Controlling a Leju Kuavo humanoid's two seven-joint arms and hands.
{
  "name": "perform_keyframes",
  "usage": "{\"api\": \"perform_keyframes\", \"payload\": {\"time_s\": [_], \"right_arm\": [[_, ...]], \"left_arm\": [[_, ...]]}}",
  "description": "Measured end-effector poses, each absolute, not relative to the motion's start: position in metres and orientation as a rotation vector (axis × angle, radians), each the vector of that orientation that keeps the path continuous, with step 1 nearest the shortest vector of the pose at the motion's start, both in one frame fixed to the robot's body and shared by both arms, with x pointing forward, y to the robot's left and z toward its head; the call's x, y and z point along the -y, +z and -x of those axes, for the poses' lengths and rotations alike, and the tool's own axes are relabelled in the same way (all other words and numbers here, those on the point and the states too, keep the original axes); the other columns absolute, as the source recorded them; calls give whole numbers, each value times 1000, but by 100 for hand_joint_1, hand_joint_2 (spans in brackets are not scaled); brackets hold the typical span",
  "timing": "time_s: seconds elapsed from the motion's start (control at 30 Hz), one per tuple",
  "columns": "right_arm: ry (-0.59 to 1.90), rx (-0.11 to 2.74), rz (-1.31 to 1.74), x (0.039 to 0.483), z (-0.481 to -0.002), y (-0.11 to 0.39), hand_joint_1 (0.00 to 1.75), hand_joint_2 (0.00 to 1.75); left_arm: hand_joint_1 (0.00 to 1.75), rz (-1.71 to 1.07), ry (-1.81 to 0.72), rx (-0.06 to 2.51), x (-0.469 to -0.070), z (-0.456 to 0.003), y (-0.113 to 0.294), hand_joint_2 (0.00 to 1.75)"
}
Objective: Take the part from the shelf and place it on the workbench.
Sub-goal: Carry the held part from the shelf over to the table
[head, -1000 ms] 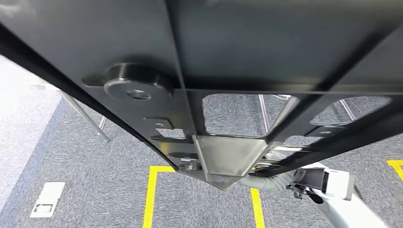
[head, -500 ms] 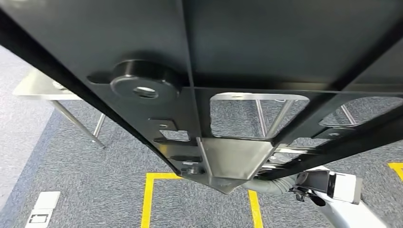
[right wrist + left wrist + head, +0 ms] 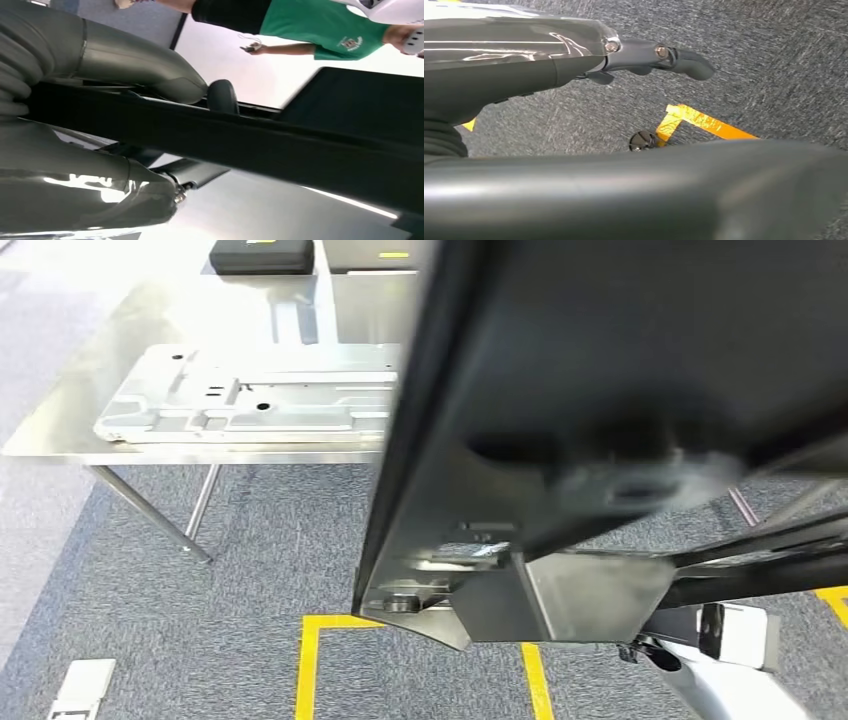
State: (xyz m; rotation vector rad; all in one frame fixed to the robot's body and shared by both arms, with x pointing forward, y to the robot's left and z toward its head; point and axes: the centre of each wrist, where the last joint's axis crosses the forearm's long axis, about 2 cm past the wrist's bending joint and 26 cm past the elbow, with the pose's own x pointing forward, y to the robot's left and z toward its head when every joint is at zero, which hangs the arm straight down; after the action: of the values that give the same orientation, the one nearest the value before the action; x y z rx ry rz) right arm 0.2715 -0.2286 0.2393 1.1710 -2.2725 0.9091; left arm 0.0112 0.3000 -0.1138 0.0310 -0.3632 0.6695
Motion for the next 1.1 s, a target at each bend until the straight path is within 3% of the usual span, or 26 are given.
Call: {"api": "perform_keyframes", "payload": {"time_s": [1.1], "right_arm": [[947,2244,-1112,224,-260,230,175,175]], "left_arm": [[0,13,648,306,-275,-18,-113,0]]}}
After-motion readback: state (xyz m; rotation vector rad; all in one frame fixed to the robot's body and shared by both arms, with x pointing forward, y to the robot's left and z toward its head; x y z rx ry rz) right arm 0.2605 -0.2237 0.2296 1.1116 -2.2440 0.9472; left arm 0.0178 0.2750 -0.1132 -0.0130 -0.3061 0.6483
